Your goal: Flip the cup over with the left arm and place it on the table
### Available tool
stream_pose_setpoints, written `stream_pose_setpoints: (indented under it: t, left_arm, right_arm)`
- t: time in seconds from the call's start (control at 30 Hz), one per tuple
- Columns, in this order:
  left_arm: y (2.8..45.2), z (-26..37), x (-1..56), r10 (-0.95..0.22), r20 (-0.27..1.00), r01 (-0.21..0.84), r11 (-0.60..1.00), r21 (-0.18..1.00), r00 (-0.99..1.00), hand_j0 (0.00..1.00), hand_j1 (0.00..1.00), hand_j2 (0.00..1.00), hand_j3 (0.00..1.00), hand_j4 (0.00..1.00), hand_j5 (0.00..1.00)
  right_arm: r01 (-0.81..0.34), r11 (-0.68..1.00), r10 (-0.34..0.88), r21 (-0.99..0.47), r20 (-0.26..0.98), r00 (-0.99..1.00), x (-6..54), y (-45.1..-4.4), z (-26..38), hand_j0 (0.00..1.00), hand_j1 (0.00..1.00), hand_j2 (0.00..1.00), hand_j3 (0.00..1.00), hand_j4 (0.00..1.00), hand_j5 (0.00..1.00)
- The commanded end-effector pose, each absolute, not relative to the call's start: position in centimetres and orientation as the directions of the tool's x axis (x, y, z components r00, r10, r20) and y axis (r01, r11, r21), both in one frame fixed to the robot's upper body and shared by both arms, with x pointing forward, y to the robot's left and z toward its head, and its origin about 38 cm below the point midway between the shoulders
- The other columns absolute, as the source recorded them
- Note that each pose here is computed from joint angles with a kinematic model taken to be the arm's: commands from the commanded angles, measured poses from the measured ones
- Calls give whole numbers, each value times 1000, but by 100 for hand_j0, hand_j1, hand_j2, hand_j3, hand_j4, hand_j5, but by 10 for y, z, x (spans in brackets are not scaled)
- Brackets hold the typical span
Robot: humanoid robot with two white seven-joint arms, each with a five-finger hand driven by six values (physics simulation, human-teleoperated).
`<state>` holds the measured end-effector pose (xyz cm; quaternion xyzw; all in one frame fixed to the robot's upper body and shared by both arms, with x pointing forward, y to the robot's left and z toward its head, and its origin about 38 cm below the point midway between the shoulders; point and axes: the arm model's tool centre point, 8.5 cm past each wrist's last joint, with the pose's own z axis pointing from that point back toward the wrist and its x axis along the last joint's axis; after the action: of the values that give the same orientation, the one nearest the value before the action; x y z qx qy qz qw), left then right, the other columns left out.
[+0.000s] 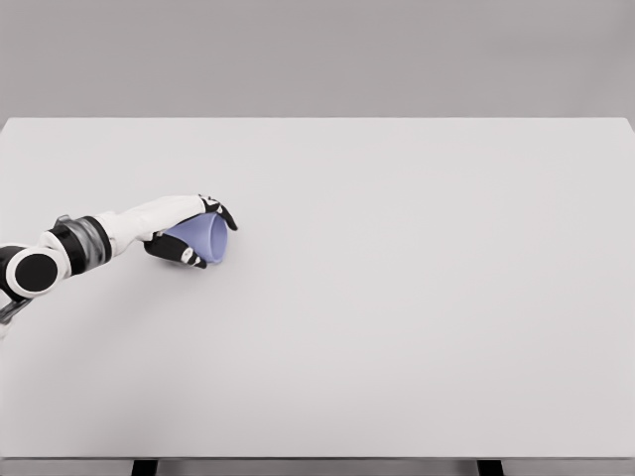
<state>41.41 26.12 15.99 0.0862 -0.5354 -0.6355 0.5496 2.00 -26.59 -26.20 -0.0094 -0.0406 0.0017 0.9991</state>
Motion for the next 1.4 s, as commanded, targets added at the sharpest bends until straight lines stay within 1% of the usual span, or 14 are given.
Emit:
stream_pose_setpoints:
  t: [0.0, 0.17, 0.23, 0.37, 0.53, 0.6, 0.73, 0.77, 0.83, 0.9, 0.97, 1.03, 1.2, 1.37]
  left_arm:
    - [262, 161, 414, -787, 486, 609, 183, 772, -380, 54, 54, 54, 54, 54, 54]
    - [275, 173, 414, -756, 539, 620, 230, 750, -372, 56, 56, 56, 56, 56, 56]
    - [298, 190, 410, -720, 571, 614, 256, 746, -394, 56, 56, 56, 56, 56, 56]
    - [318, 207, 407, -638, 624, 611, 289, 737, -451, 56, 56, 56, 56, 56, 56]
    - [338, 198, 401, -484, 749, 747, 253, 615, -453, 56, 56, 56, 56, 56, 56]
    - [341, 196, 409, -411, 806, 748, 342, 569, -426, 56, 56, 56, 56, 56, 56]
    - [355, 196, 441, -261, 895, 688, 572, 446, -362, 57, 57, 57, 57, 57, 57]
    - [357, 198, 446, -240, 901, 674, 602, 430, -361, 57, 57, 57, 57, 57, 57]
    - [346, 194, 455, -185, 912, 661, 638, 395, -366, 57, 57, 57, 57, 57, 57]
    - [334, 190, 463, -98, 929, 657, 681, 324, -357, 57, 57, 57, 57, 57, 57]
    - [327, 189, 468, -51, 927, 640, 709, 296, -372, 57, 57, 57, 57, 57, 57]
    - [322, 173, 478, 0, 940, 614, 757, 224, -342, 57, 57, 57, 57, 57, 57]
    - [306, 149, 480, 60, 954, 618, 773, 142, -295, 59, 59, 59, 59, 59, 59]
    - [300, 139, 477, 75, 959, 626, 771, 118, -274, 62, 62, 62, 62, 62, 62]
  right_arm:
    - [-3, 1000, 4, -19, 81, 997, 20, -266, -262, 100, 100, 100, 100, 100, 100]
    - [-3, 1000, 4, -19, 81, 997, 20, -266, -262, 100, 100, 100, 100, 100, 100]
    - [-3, 1000, 4, -19, 81, 997, 20, -266, -262, 100, 100, 100, 100, 100, 100]
    - [-3, 1000, 4, -19, 81, 997, 20, -266, -262, 100, 100, 100, 100, 100, 100]
    - [-3, 1000, 4, -19, 81, 997, 20, -266, -262, 100, 100, 100, 100, 100, 100]
    - [-3, 1000, 4, -19, 81, 997, 20, -266, -262, 100, 100, 100, 100, 100, 100]
    - [-3, 1000, 4, -19, 81, 997, 20, -266, -262, 100, 100, 100, 100, 100, 100]
    - [-3, 1000, 4, -19, 81, 997, 20, -266, -262, 100, 100, 100, 100, 100, 100]
    - [-3, 1000, 4, -19, 81, 997, 20, -266, -262, 100, 100, 100, 100, 100, 100]
    - [-3, 1000, 4, -19, 81, 997, 20, -266, -262, 100, 100, 100, 100, 100, 100]
    - [-3, 1000, 4, -19, 81, 997, 20, -266, -262, 100, 100, 100, 100, 100, 100]
    - [-3, 1000, 4, -19, 81, 997, 20, -266, -262, 100, 100, 100, 100, 100, 100]
    - [-3, 1000, 4, -19, 81, 997, 20, -266, -262, 100, 100, 100, 100, 100, 100]
    - [-3, 1000, 4, -19, 81, 997, 20, -266, -262, 100, 100, 100, 100, 100, 100]
